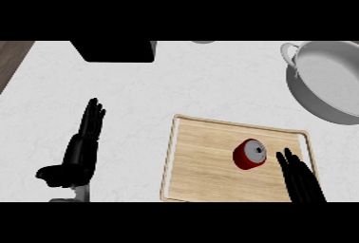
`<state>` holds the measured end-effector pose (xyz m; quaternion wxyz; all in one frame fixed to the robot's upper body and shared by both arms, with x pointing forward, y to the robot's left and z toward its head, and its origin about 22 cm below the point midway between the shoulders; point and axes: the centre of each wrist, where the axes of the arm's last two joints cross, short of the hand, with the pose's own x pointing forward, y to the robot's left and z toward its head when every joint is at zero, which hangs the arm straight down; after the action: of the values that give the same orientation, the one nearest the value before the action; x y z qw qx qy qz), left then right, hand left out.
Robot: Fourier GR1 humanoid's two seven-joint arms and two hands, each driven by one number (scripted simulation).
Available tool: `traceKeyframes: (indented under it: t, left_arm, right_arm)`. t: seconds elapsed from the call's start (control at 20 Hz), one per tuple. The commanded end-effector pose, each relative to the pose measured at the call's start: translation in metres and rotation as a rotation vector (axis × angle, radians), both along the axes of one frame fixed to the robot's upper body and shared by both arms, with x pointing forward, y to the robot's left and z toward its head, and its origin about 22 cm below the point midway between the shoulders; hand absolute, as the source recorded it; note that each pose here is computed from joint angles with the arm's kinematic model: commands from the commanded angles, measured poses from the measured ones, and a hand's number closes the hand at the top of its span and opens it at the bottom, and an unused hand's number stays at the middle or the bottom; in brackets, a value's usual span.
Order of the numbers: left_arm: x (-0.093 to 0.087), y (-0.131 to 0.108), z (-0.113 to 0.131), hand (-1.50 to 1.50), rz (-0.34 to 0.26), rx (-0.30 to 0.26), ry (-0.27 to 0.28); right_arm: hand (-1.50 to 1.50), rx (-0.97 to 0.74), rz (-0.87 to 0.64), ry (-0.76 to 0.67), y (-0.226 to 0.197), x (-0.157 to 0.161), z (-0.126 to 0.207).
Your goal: Pick the can from the tray and place it in the pot
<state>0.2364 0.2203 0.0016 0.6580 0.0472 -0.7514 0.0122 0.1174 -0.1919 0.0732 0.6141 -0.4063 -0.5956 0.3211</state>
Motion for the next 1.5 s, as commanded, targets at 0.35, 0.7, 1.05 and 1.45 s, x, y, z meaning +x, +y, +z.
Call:
traceKeyframes:
  t: [0.35, 0.7, 1.05, 1.45]
  left_arm:
    - [0.002, 0.007, -0.012, 0.00, 0.009, -0.002, 0.006]
    - [0.008, -0.002, 0.007, 0.00, 0.013, -0.012, -0.021]
    - [-0.002, 0.014, 0.004, 0.00, 0.025, -0.015, -0.006]
    - [-0.003, 0.006, -0.002, 0.00, 0.005, 0.002, 0.004]
  right_arm:
    - [-1.50, -0.010, 0.004, 0.102, 0.024, 0.039, -0.028]
    - [-1.50, -0.029, -0.028, 0.091, 0.019, 0.074, -0.031]
    - [-1.50, -0.025, -0.032, 0.112, 0.003, 0.066, -0.064]
    - [1.50, -0.119, -0.009, -0.108, 0.031, 0.072, -0.061]
